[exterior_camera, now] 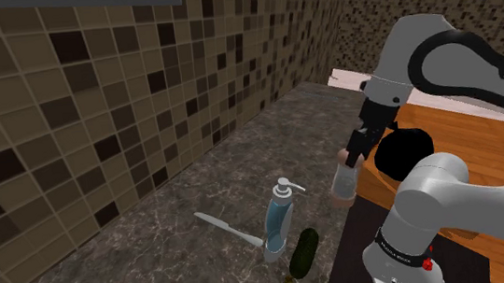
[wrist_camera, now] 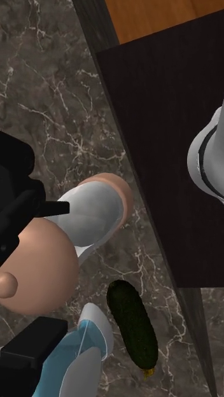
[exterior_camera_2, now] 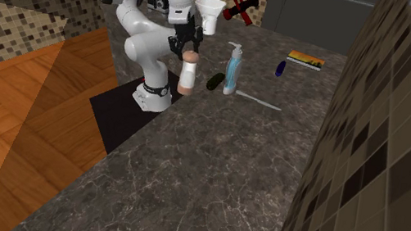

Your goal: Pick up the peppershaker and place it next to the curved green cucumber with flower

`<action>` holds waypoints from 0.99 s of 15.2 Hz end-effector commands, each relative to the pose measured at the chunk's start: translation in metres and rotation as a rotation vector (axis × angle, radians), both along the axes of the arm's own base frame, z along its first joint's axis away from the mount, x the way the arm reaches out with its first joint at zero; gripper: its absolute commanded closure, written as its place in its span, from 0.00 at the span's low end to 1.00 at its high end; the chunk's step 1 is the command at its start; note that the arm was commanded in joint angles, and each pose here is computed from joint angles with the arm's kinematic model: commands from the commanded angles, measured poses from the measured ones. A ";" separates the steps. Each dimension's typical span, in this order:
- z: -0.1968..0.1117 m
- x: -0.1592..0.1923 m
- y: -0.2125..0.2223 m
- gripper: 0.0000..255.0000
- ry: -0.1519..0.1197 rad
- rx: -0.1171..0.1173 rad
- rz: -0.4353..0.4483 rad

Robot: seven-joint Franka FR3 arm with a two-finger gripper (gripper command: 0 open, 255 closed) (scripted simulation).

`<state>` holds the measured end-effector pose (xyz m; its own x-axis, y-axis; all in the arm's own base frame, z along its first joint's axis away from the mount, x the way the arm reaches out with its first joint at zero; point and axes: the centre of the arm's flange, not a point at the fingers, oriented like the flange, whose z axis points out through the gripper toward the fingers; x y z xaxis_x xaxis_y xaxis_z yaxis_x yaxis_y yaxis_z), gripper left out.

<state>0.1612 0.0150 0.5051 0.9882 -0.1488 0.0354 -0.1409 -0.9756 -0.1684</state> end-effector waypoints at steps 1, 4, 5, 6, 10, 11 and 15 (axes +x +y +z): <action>-0.011 -0.001 -0.001 1.00 0.000 0.000 0.000; -0.027 -0.001 -0.001 1.00 0.000 0.000 0.000; -0.032 -0.001 -0.001 1.00 0.000 0.000 0.000; -0.038 -0.001 -0.001 1.00 0.000 0.000 0.000; -0.052 -0.001 -0.001 1.00 0.000 0.000 0.000; -0.052 -0.001 -0.001 1.00 0.000 0.000 0.000; -0.052 -0.001 -0.001 1.00 0.000 0.000 0.000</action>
<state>0.1599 0.0144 0.4535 0.9882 -0.1488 0.0356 -0.1408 -0.9756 -0.1684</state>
